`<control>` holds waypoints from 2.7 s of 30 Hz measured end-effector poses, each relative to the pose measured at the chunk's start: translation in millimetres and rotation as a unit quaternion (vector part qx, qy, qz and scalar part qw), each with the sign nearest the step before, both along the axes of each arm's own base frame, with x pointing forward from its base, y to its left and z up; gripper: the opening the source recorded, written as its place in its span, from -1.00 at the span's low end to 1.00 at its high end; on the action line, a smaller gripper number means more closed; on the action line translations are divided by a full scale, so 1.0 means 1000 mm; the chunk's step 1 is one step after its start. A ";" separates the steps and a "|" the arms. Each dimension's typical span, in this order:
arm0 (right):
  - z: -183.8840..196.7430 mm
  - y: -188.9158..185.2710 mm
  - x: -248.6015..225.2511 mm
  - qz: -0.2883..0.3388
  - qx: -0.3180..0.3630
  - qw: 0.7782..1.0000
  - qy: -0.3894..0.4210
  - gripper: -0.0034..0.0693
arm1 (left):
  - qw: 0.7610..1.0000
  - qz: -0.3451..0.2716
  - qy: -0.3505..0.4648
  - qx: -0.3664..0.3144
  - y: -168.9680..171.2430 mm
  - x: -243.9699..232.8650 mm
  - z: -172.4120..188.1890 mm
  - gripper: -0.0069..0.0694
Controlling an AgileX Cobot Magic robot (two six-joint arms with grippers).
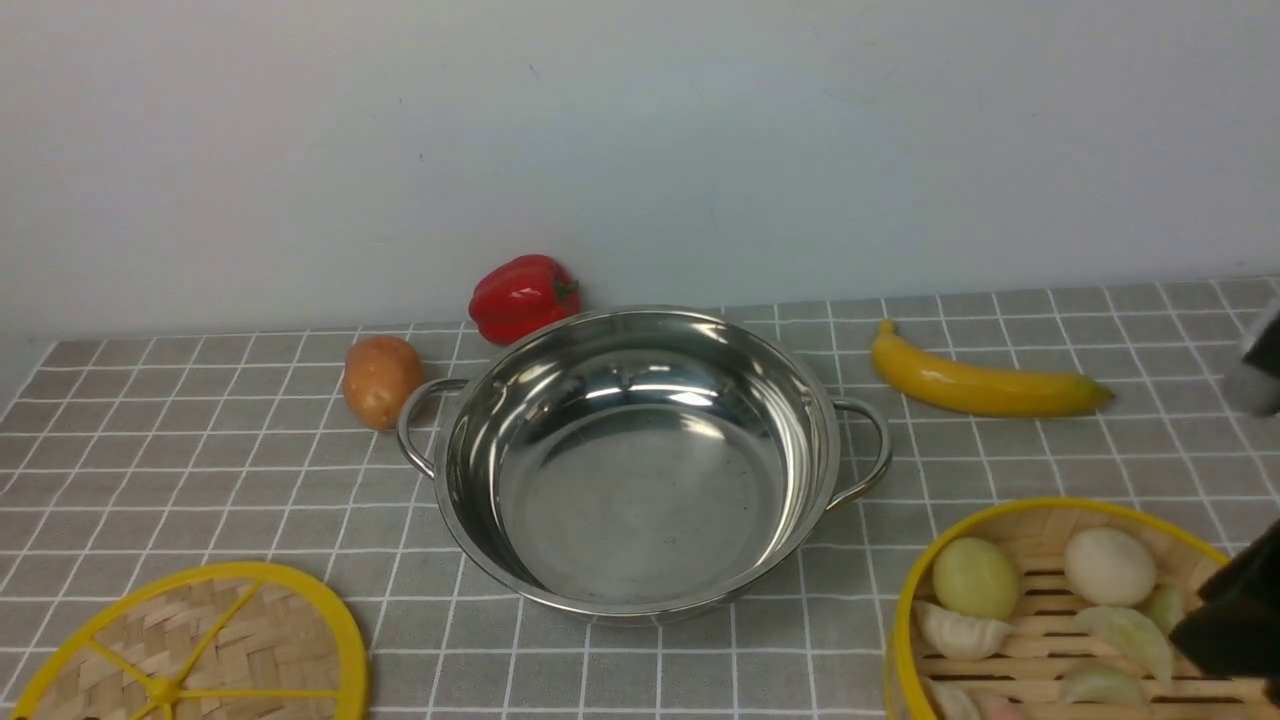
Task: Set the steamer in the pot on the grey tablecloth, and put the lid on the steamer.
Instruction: 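Reach for and grasp the rim of the bamboo steamer holding the buns with the right gripper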
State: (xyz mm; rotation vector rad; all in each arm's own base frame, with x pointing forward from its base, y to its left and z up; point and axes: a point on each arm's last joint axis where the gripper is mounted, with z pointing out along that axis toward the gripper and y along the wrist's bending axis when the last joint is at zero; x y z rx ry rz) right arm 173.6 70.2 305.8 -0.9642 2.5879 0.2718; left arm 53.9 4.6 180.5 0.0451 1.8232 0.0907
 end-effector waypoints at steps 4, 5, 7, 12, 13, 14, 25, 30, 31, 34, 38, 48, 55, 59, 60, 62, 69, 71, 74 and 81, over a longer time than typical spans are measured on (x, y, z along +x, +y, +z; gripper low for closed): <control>-0.001 0.019 -0.010 0.068 -0.026 0.997 -0.007 -0.24 | 1.000 0.000 0.000 0.000 0.000 0.000 0.000 -0.18; -0.001 0.023 -0.012 0.082 -0.029 0.996 -0.008 -0.24 | 1.000 0.000 0.000 0.000 0.000 0.000 0.000 -0.18; -0.001 0.032 -0.018 0.111 -0.033 0.993 -0.011 -0.24 | 1.000 0.000 0.000 0.000 0.000 0.000 0.000 -0.18; -0.002 0.048 -0.030 0.161 -0.042 0.986 -0.014 -0.24 | 1.000 0.000 0.000 0.000 0.000 0.000 0.000 -0.18; -0.002 0.050 -0.031 0.165 -0.043 0.985 -0.013 -0.24 | 1.000 0.000 0.000 0.000 0.000 0.000 0.000 -0.18; -0.003 0.054 -0.033 0.172 -0.044 0.984 -0.010 -0.24 | 1.000 0.000 0.000 0.000 0.000 0.000 0.000 -0.18; -0.038 0.078 -0.018 0.181 -0.126 0.974 0.043 -0.24 | 1.000 0.000 0.000 0.000 0.000 0.000 0.000 -0.18; -0.057 0.084 -0.008 0.182 -0.164 0.967 0.069 -0.23 | 1.000 0.001 0.000 0.000 0.000 0.000 0.000 -0.18; -0.061 0.085 -0.006 0.182 -0.168 0.966 0.075 -0.23 | 1.000 0.001 0.000 0.000 0.000 0.000 0.000 -0.18; -0.074 0.092 -0.003 0.187 -0.170 0.961 0.108 -0.23 | 1.000 0.001 0.000 0.000 0.000 0.000 0.000 -0.18; -0.082 0.093 0.000 0.185 -0.172 0.959 0.126 -0.23 | 1.000 0.001 0.000 0.000 0.000 0.000 0.000 -0.18; -0.099 0.075 0.006 0.145 -0.161 0.960 0.178 -0.23 | 1.000 0.001 0.000 0.000 0.000 0.000 0.000 -0.18; -0.105 0.074 0.003 0.154 -0.152 0.959 0.183 -0.23 | 1.000 0.001 0.000 0.000 0.000 0.000 0.000 -0.18; -0.106 0.072 0.004 0.147 -0.158 0.960 0.178 -0.23 | 1.000 0.001 0.000 0.000 0.000 0.000 0.000 -0.18; -0.106 0.072 0.005 0.148 -0.161 0.960 0.173 -0.22 | 1.000 0.001 0.000 0.000 0.000 0.000 0.000 -0.18; -0.107 0.072 0.006 0.149 -0.160 0.962 0.163 -0.16 | 1.000 0.001 0.000 0.000 0.000 0.000 0.000 -0.18; -0.105 0.069 0.003 0.151 -0.168 0.958 0.178 0.12 | 1.000 0.001 0.000 0.000 0.000 0.000 0.000 -0.18; -0.092 0.070 0.003 0.149 -0.155 0.963 0.161 0.16 | 1.000 0.001 0.000 0.000 0.000 0.000 0.000 -0.18; -0.072 0.072 0.004 0.147 -0.132 0.972 0.124 0.18 | 1.000 0.001 0.000 0.000 0.000 0.000 0.000 -0.18; -0.068 0.066 0.009 0.151 -0.165 0.970 0.097 0.18 | 1.000 0.001 0.000 0.000 0.000 0.000 0.000 -0.18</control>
